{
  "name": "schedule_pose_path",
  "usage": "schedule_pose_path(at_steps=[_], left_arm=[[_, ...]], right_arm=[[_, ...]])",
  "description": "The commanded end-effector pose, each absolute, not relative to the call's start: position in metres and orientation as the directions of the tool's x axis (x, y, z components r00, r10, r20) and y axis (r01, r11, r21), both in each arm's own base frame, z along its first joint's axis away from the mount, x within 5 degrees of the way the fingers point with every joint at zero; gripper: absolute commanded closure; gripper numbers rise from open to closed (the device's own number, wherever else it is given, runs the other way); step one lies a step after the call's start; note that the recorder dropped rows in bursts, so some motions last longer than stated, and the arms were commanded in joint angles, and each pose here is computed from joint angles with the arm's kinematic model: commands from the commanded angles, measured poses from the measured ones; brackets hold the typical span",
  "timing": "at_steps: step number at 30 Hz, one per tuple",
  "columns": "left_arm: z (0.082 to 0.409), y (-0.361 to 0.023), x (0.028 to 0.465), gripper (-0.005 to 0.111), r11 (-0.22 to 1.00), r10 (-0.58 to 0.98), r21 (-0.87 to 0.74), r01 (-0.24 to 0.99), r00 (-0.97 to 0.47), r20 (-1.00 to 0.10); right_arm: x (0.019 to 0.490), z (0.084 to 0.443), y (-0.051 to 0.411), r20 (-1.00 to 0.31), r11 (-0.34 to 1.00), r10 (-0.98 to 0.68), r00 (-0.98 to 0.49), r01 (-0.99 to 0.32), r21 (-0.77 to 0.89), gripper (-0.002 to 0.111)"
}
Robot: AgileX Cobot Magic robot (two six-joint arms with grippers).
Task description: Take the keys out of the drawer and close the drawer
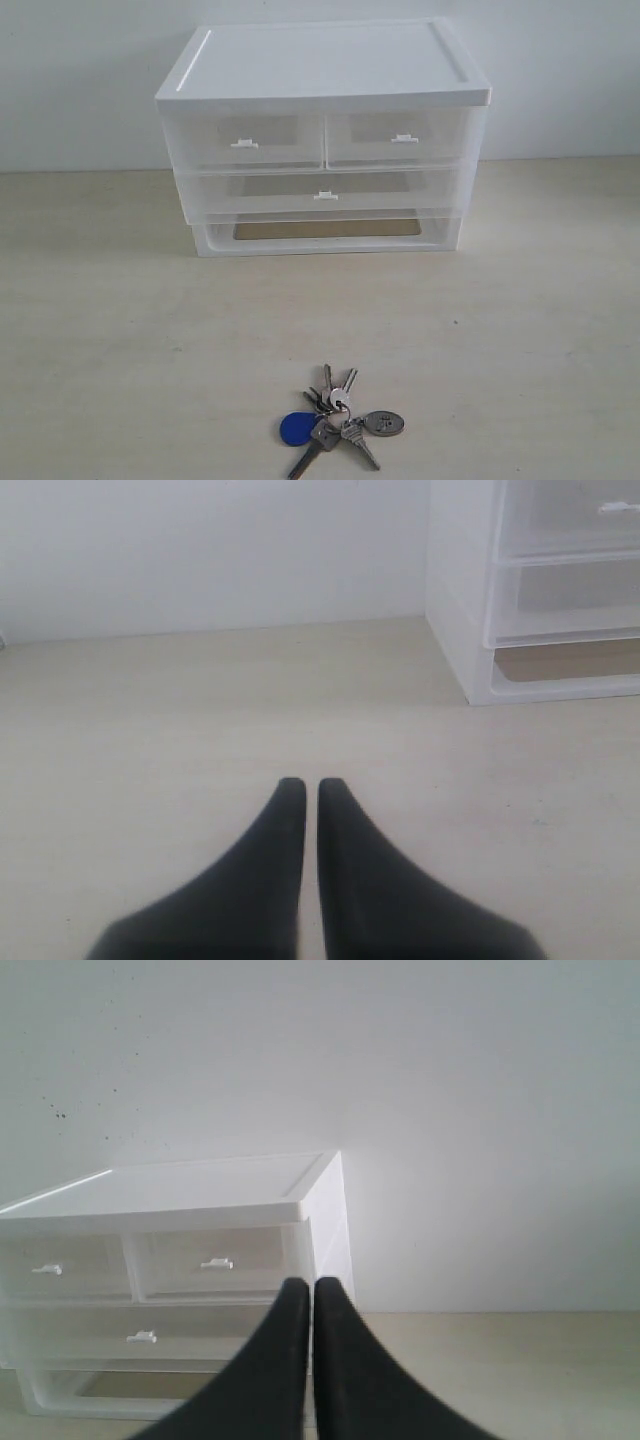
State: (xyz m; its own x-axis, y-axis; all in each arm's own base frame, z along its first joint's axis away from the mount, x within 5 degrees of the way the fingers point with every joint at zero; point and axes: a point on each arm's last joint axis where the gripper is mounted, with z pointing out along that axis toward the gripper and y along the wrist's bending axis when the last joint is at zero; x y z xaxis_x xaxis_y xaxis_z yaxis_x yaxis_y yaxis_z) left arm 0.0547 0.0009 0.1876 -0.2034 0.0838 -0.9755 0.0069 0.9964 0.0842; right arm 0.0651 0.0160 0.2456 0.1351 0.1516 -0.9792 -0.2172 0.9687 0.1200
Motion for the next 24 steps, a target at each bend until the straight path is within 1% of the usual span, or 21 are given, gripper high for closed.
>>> schedule_pose_path(at_steps=[1, 5, 6, 8, 10, 14, 16, 20, 24], left_arm=[[0.186, 0.001, 0.054, 0.102, 0.996, 0.084, 0.085, 0.005, -0.207, -0.975], [0.186, 0.001, 0.054, 0.102, 0.996, 0.084, 0.085, 0.005, -0.207, -0.975], [0.186, 0.001, 0.054, 0.102, 0.996, 0.084, 0.085, 0.005, -0.207, -0.975], [0.186, 0.001, 0.054, 0.102, 0.996, 0.084, 0.085, 0.005, -0.207, -0.975], [0.186, 0.001, 0.054, 0.102, 0.996, 0.084, 0.085, 0.005, -0.207, -0.975], [0.186, 0.001, 0.054, 0.102, 0.996, 0.084, 0.085, 0.005, -0.207, -0.975], [0.186, 0.001, 0.054, 0.102, 0.996, 0.084, 0.085, 0.005, -0.207, -0.975], [0.186, 0.001, 0.054, 0.102, 0.996, 0.084, 0.085, 0.005, -0.207, -0.975], [0.186, 0.001, 0.054, 0.102, 0.996, 0.084, 0.085, 0.005, -0.207, -0.975]], right_arm=[[0.065, 0.245, 0.015, -0.978, 0.969, 0.159, 0.133, -0.209, 0.129, 0.108], [0.065, 0.245, 0.015, -0.978, 0.969, 0.159, 0.133, -0.209, 0.129, 0.108], [0.065, 0.245, 0.016, -0.983, 0.975, 0.113, 0.145, -0.207, 0.082, 0.108], [0.064, 0.248, 0.018, -0.980, 0.973, 0.089, 0.180, -0.224, 0.048, 0.108], [0.062, 0.253, 0.020, -0.966, 0.966, 0.096, 0.239, -0.255, 0.033, 0.108], [0.055, 0.274, 0.016, -0.870, 0.957, 0.218, 0.443, -0.270, 0.102, 0.108], [0.052, 0.280, 0.012, -0.828, 0.964, 0.220, 0.516, -0.245, 0.104, 0.108], [0.044, 0.285, 0.009, -0.790, 0.988, 0.109, 0.604, -0.150, 0.022, 0.108], [0.035, 0.274, 0.006, -0.759, 0.996, 0.070, 0.647, -0.089, 0.016, 0.108]])
